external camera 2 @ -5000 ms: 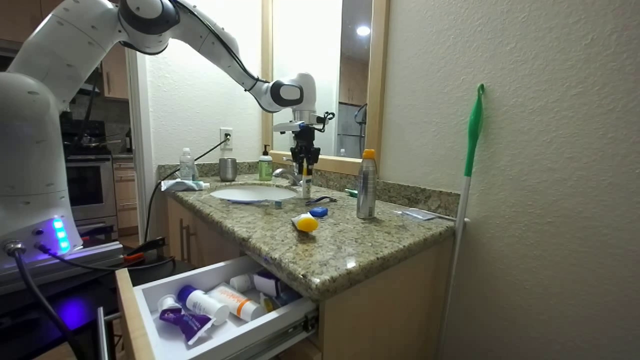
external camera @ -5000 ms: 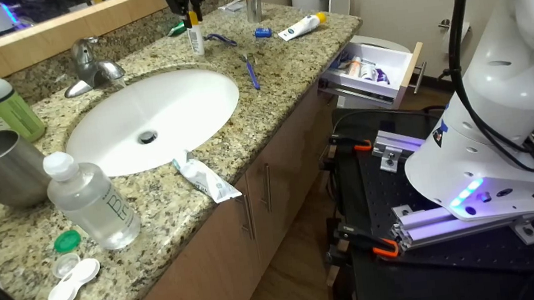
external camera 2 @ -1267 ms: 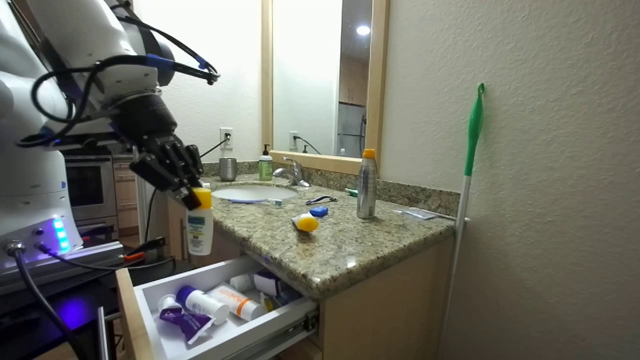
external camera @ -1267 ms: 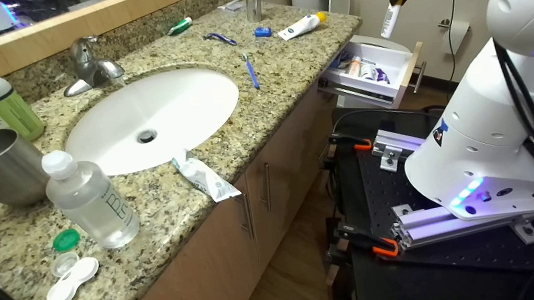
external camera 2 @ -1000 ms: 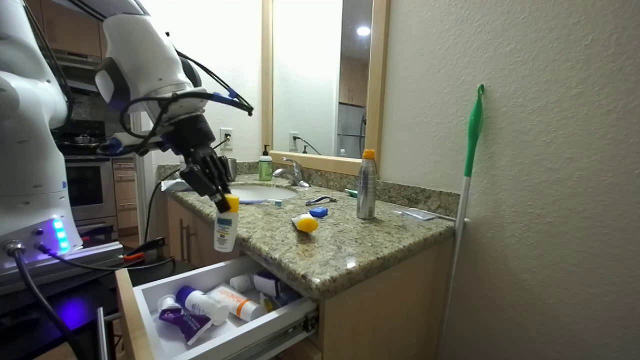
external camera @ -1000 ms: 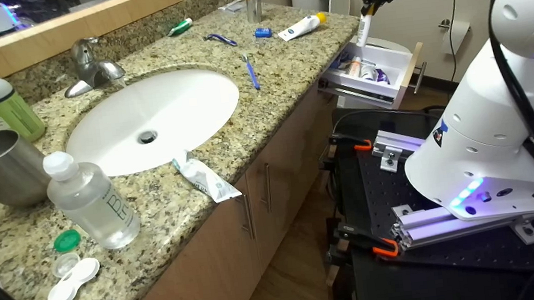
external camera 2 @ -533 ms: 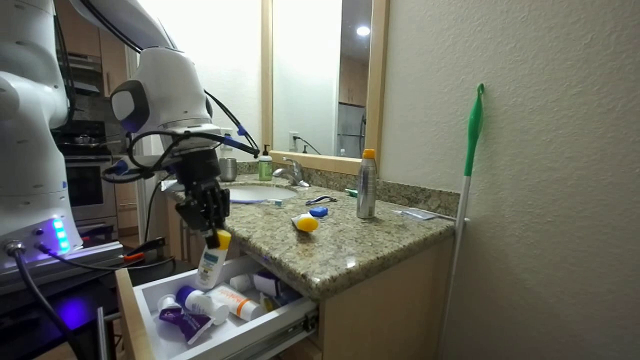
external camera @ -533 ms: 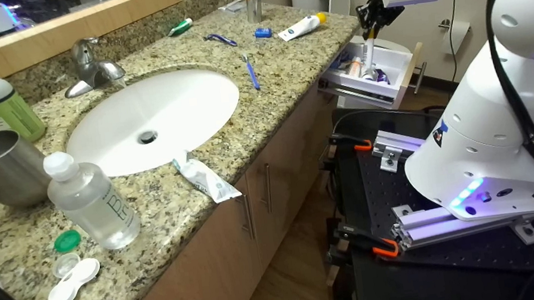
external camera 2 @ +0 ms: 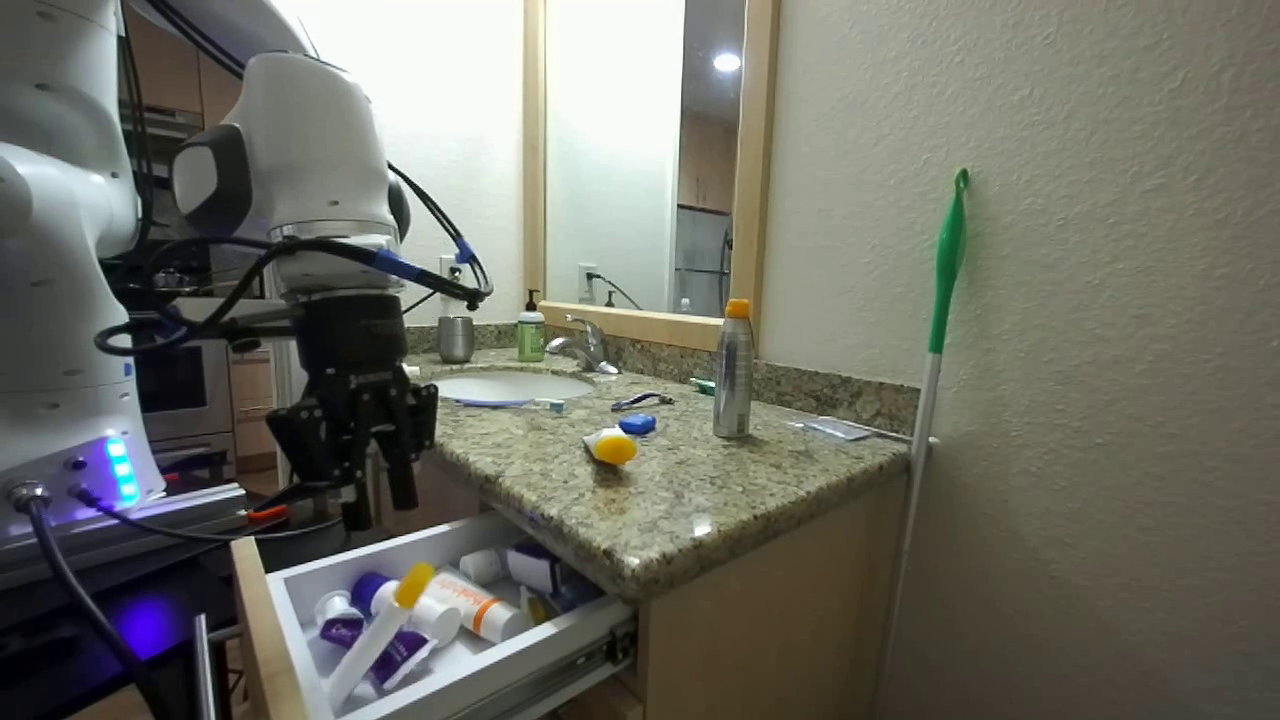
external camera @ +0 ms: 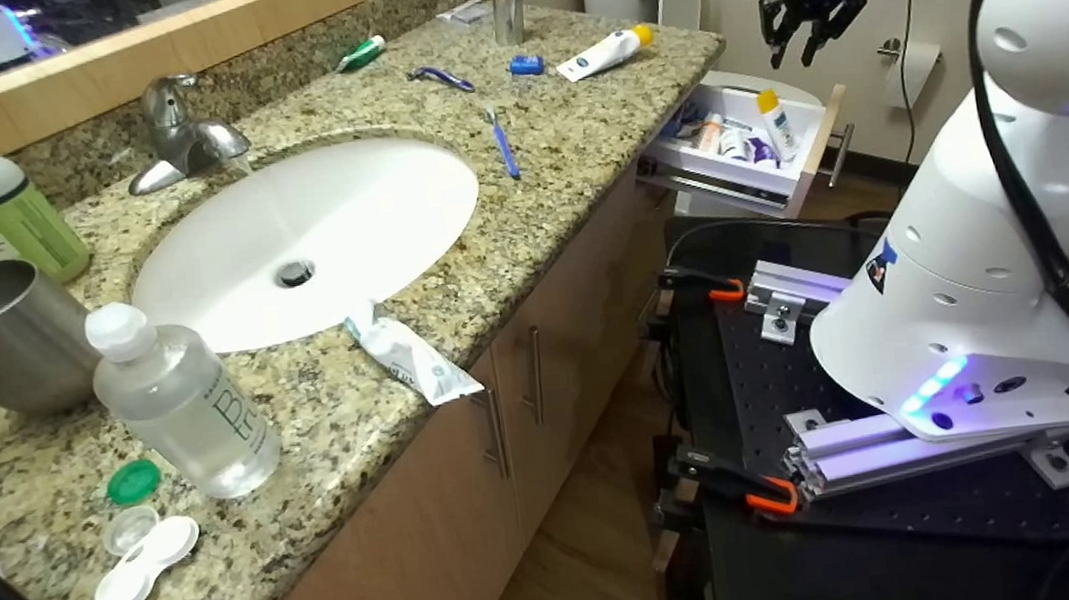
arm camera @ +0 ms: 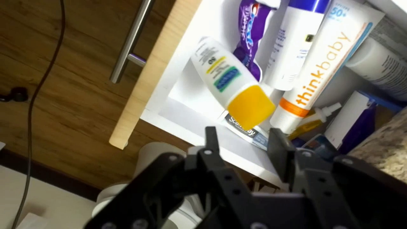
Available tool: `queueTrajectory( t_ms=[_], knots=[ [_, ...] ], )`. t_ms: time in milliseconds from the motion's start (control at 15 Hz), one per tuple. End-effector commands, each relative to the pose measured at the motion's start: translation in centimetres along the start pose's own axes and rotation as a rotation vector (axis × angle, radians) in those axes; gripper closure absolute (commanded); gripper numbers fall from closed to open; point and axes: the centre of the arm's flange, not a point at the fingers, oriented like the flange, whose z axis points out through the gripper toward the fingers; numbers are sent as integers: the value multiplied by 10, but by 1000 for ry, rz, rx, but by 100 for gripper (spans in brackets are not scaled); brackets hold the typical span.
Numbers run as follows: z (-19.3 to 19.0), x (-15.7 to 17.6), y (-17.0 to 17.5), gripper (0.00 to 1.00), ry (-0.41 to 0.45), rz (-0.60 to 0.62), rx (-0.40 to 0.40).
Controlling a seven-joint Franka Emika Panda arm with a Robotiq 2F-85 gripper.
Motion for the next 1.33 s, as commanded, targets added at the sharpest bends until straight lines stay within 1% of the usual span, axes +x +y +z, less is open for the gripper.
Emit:
queueTrajectory(
  t_ms=[0, 133, 333, 400, 467, 533, 667, 800, 933, 1067, 1133, 1200, 1267],
  knots=[
    [-1, 3, 1, 47, -1, 11, -2],
    [-2, 6, 1, 36, -3, 18, -3],
    [0, 6, 1, 36, -9, 19, -7],
    [-4, 8, -2, 11, -42, -47, -2],
    [-3, 7, 1, 10, -82, -112, -29],
    [-4, 2, 12, 4, -102, -156, -26],
    [-3, -13, 38, 0, -136, -220, -32],
    [3, -28, 64, 0, -164, -250, -51],
    [6, -36, 84, 0, -189, -264, -71],
    [12, -42, 95, 0, -216, -277, -81],
    [16, -41, 95, 0, -212, -254, -88],
    [10, -37, 91, 0, -195, -241, -84],
    [11, -37, 92, 0, -196, -238, -85]
  ],
)
